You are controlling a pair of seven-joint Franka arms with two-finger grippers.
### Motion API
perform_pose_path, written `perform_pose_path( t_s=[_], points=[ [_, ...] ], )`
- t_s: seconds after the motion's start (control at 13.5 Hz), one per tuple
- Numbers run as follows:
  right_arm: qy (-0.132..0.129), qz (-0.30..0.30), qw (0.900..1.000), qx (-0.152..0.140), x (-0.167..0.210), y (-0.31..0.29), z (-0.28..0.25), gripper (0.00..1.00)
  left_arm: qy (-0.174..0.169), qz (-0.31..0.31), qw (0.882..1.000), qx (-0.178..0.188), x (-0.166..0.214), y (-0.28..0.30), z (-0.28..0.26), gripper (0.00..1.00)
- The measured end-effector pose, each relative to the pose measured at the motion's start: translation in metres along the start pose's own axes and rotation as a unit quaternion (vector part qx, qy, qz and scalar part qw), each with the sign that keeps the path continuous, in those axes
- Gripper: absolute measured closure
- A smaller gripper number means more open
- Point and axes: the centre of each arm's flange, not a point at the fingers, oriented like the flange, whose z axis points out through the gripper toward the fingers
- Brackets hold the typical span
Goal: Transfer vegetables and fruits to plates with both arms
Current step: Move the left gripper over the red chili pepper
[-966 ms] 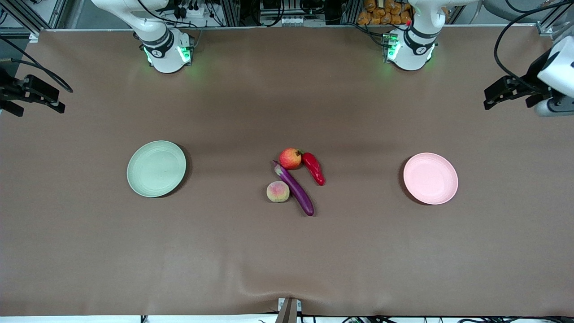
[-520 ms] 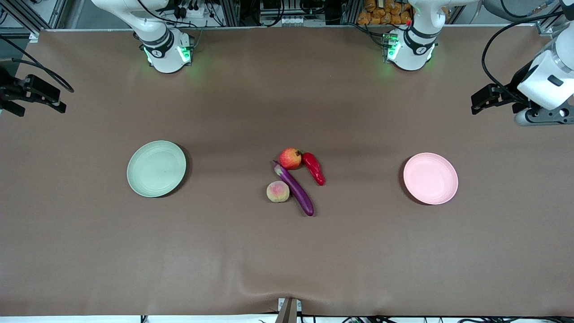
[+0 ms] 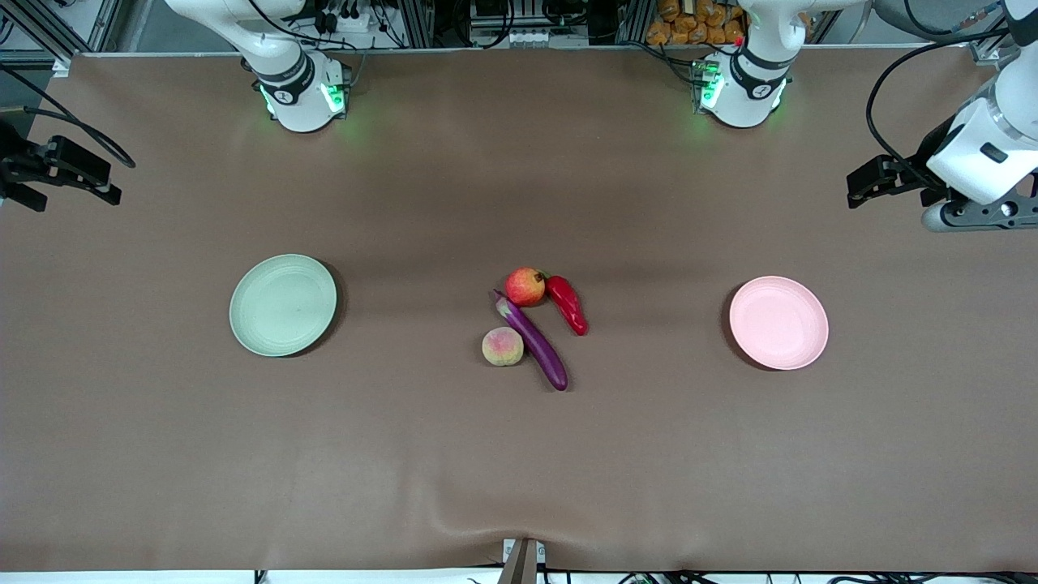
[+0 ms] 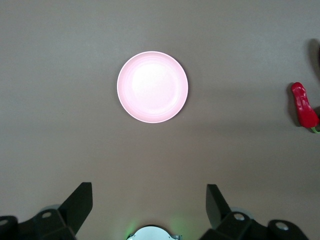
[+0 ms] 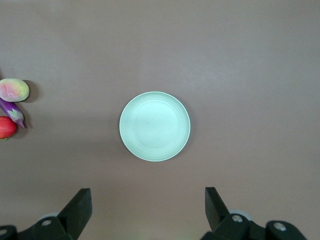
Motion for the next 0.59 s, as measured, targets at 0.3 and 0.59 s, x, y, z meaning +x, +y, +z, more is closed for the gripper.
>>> perform_pose_path(
  t_s=[0.3, 0.59],
  points=[
    [-0.001, 0.001, 1.000, 0.000, 0.000, 0.002, 0.001, 0.00, -0.002, -0.035, 0.999, 0.002, -0.001, 0.017, 0.002, 0.00],
    [-0.003, 0.002, 1.000, 0.000, 0.001, 0.002, 0.002, 0.00, -0.014, -0.062, 0.998, -0.006, 0.024, 0.055, 0.044, 0.00]
  ],
)
